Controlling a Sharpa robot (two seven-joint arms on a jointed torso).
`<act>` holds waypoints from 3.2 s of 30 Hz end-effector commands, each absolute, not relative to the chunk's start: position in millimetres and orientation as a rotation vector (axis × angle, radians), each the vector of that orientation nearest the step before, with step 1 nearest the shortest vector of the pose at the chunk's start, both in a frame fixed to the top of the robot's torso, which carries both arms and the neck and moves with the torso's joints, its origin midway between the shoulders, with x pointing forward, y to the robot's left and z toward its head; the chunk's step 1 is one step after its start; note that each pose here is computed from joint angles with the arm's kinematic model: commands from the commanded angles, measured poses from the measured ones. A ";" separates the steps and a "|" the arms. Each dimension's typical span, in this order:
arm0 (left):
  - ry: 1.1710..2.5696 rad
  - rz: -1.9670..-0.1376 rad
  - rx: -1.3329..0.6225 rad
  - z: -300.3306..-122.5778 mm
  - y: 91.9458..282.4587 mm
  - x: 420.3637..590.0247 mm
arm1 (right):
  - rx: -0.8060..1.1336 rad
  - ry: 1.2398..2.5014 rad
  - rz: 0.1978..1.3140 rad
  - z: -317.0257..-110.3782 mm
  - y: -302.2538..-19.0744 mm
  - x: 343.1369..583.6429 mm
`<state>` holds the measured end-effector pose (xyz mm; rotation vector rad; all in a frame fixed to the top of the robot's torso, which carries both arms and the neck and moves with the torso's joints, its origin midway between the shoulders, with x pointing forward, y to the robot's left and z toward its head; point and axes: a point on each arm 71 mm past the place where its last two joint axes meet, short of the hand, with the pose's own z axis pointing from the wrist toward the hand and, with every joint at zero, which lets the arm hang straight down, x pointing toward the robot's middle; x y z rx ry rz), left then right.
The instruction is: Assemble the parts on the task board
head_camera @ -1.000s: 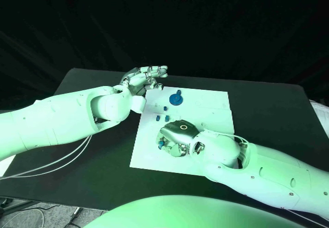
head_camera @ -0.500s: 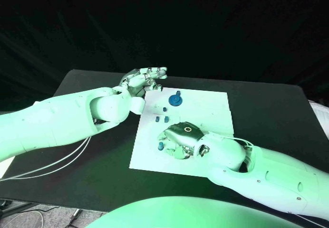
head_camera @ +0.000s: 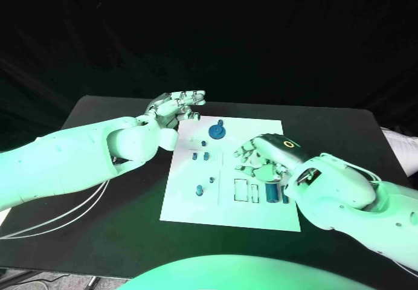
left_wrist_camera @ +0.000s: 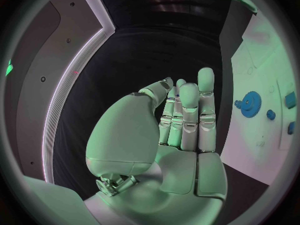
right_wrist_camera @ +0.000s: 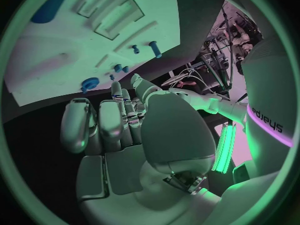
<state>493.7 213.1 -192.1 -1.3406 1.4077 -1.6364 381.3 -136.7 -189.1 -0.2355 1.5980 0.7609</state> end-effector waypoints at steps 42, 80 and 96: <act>1.434 -1.666 -1.316 -191.7 211.8 490.1 | -0.029 1.957 0.367 -250.1 -201.0 367.2; 1.454 -1.671 -1.311 -193.5 211.5 488.3 | 0.224 1.923 0.573 -244.9 -172.7 356.3; 1.462 -1.677 -1.308 -193.5 209.4 487.7 | 0.089 2.047 0.575 -253.4 -147.9 357.2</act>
